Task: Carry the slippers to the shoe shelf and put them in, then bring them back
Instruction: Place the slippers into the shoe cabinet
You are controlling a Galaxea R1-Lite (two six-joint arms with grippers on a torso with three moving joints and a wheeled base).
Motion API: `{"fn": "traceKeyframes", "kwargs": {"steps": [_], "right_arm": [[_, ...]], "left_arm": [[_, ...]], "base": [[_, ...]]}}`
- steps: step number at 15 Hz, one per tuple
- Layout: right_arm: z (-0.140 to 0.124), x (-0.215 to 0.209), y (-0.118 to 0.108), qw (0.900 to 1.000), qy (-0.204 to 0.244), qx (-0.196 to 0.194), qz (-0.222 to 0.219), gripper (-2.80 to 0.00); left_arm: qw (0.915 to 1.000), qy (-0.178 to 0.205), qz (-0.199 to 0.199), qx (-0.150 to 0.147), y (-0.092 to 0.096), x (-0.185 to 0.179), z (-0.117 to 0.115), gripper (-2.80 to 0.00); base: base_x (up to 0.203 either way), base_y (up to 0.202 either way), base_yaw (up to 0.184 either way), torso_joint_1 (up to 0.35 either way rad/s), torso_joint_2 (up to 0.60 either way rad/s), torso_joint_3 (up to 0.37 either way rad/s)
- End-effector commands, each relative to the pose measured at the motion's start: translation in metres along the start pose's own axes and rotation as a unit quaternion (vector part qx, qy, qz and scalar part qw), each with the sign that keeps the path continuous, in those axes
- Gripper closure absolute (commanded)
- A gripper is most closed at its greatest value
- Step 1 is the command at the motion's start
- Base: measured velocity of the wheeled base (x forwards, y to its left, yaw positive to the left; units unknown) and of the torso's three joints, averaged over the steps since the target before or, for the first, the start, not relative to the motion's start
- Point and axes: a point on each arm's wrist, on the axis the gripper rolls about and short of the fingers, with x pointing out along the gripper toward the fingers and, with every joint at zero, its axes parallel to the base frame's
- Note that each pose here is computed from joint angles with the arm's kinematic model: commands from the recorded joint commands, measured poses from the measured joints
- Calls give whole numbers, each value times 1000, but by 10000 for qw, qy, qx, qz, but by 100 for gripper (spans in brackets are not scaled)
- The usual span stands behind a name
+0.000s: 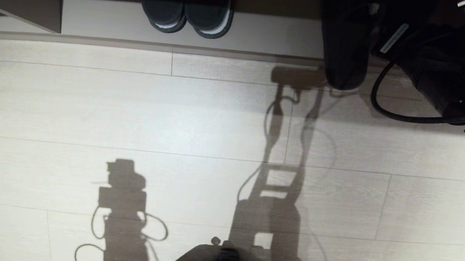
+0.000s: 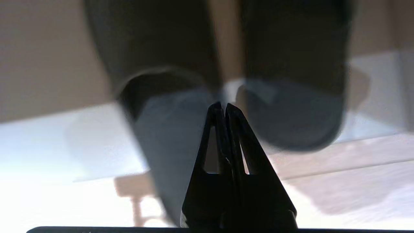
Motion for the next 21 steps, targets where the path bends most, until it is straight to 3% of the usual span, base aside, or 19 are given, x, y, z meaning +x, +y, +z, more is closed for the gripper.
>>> {"fn": "traceKeyframes", "kwargs": {"steps": [1, 10, 12, 21], "right_arm": [[-3, 9, -5, 9999, -47, -53, -117, 0], [-13, 77, -16, 9977, -541, -267, -302, 0], [-19, 83, -23, 9965, -518, -513, -411, 0], [-31, 72, -30, 9963, -513, -550, -419, 0]], "left_arm": [[10000, -7, 2, -3, 0, 0, 0, 0], [10000, -7, 2, -3, 0, 0, 0, 0], [10000, -7, 2, -3, 0, 0, 0, 0], [10000, -7, -6, -3, 0, 0, 0, 0]], "base": [[0, 0, 0, 0, 0, 0], [0, 0, 0, 0, 0, 0], [0, 0, 0, 0, 0, 0], [0, 0, 0, 0, 0, 0]]}}
